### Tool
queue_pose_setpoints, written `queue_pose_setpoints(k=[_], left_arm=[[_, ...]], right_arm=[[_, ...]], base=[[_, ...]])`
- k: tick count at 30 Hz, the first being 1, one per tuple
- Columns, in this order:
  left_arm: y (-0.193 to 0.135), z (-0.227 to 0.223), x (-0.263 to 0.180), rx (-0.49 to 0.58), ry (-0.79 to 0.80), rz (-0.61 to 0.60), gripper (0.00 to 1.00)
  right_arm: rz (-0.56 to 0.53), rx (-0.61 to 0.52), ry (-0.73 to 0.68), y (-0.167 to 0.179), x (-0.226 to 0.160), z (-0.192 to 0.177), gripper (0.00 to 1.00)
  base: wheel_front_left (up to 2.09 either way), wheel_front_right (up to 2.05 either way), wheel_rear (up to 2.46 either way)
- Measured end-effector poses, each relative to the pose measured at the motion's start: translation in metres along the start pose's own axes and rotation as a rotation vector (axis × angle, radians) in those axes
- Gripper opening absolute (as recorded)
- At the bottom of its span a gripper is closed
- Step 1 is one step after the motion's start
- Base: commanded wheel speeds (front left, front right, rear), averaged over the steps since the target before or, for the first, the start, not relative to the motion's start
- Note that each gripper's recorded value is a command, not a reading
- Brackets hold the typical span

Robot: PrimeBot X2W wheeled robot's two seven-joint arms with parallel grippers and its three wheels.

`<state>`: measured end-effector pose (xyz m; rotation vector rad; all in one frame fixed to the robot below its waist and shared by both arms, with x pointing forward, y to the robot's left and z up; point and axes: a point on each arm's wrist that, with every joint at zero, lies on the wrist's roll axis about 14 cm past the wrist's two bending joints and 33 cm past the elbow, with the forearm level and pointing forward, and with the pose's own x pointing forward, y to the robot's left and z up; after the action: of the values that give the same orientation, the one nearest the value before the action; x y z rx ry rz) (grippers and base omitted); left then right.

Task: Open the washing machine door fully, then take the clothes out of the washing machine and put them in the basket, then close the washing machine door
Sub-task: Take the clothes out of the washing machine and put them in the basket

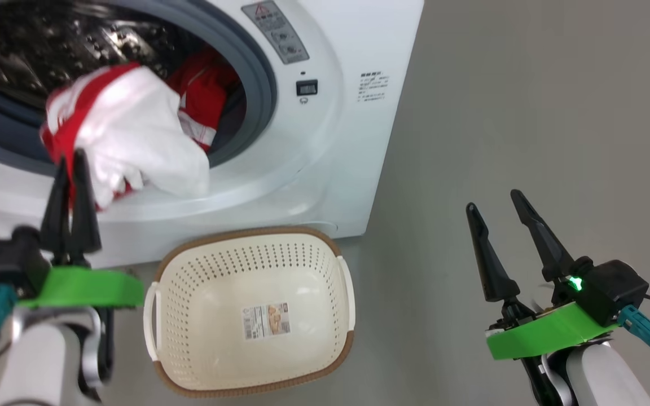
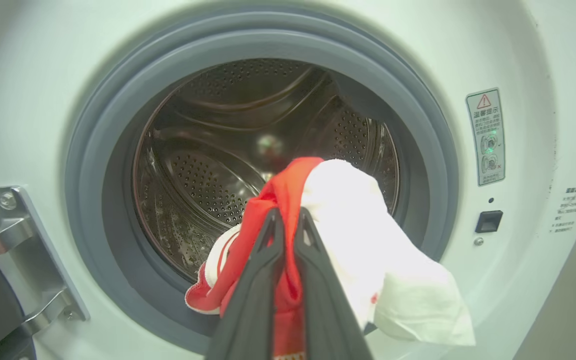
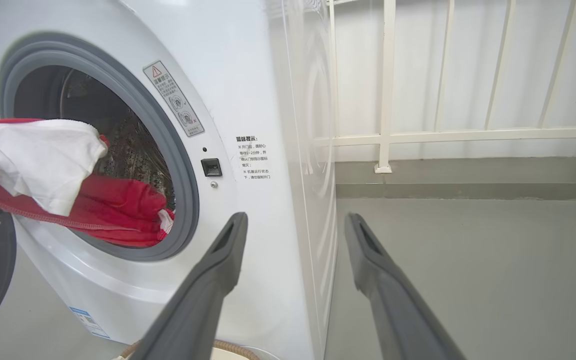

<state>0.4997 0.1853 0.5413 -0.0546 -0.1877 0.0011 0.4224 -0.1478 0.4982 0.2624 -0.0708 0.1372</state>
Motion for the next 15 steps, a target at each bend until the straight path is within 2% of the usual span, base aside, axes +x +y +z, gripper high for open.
queue_pose_setpoints(k=[8,15], left_arm=[[-0.02,0.029,-0.026,-0.031,-0.047,-0.027,0.0],[-0.03,0.038,-0.039,-0.057,-0.04,-0.043,0.0]], right_arm=[[-0.032,-0.001,-0.003,-0.006,-0.02,0.005,1.0],[-0.027,0.001,-0.01,-0.005,-0.017,0.007,1.0]], base=[[0.0,0.0,0.0],[0.0,0.0,0.0]])
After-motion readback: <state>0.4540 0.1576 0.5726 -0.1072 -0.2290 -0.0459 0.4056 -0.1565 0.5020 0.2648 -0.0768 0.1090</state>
